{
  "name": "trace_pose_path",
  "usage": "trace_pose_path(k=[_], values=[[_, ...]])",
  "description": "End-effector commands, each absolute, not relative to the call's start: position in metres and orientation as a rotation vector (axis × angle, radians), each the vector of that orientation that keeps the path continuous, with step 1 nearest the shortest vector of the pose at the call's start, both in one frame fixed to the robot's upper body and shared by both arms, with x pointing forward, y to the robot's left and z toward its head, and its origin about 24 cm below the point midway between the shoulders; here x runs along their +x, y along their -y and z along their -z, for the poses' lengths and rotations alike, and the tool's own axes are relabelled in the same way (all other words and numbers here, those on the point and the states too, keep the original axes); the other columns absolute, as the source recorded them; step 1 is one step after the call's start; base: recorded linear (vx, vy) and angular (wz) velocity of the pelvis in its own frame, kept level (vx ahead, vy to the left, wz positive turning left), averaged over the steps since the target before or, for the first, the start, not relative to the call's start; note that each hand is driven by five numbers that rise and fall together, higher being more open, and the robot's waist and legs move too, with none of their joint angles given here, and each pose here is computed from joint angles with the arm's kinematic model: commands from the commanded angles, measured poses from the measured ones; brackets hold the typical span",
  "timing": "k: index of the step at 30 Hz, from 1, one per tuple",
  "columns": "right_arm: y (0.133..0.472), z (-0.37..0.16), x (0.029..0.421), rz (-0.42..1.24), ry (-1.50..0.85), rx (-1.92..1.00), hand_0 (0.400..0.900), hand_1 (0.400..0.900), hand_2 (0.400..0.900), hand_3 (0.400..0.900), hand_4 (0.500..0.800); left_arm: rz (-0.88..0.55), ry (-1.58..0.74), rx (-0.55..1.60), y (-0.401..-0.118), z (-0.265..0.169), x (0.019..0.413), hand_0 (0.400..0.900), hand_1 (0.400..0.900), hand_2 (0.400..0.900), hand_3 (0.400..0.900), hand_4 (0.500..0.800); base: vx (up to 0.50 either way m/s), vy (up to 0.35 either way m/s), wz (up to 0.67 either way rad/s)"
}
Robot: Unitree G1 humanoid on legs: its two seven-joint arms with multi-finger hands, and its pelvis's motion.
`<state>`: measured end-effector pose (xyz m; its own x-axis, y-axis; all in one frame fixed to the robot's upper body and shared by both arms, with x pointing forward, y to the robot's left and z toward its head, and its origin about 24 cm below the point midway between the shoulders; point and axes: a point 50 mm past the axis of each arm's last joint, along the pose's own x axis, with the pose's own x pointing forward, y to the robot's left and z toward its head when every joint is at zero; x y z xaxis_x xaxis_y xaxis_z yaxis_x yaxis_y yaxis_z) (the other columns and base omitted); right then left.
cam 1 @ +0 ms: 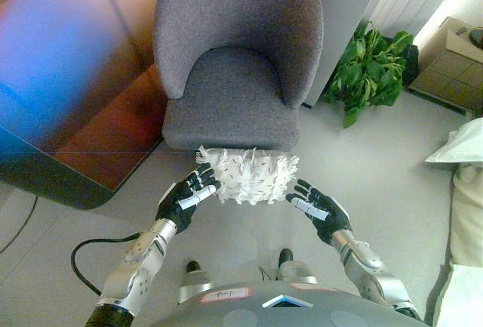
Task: Pick up the pillow and put it on the sofa.
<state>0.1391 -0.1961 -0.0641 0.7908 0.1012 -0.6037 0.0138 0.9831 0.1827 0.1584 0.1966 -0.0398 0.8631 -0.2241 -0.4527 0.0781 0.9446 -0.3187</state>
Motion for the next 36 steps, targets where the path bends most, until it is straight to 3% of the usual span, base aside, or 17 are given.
trace_pose_path(k=[1, 36], values=[[0.196, 0.03, 0.172, -0.077, -0.435, 0.166, 0.9, 0.9, 0.9, 0.9, 0.8, 0.167, -0.227, -0.25, -0.204, -0.003, 0.189, 0.9, 0.9, 0.9, 0.9, 0.8, 0.0, 0.0, 0.0], [0.204, 0.025, 0.174, -0.12, -0.425, 0.092, 0.9, 0.9, 0.9, 0.9, 0.8, 0.142, -0.189, -0.332, -0.21, -0.007, 0.182, 0.9, 0.9, 0.9, 0.9, 0.8, 0.012, -0.047, -0.05]])
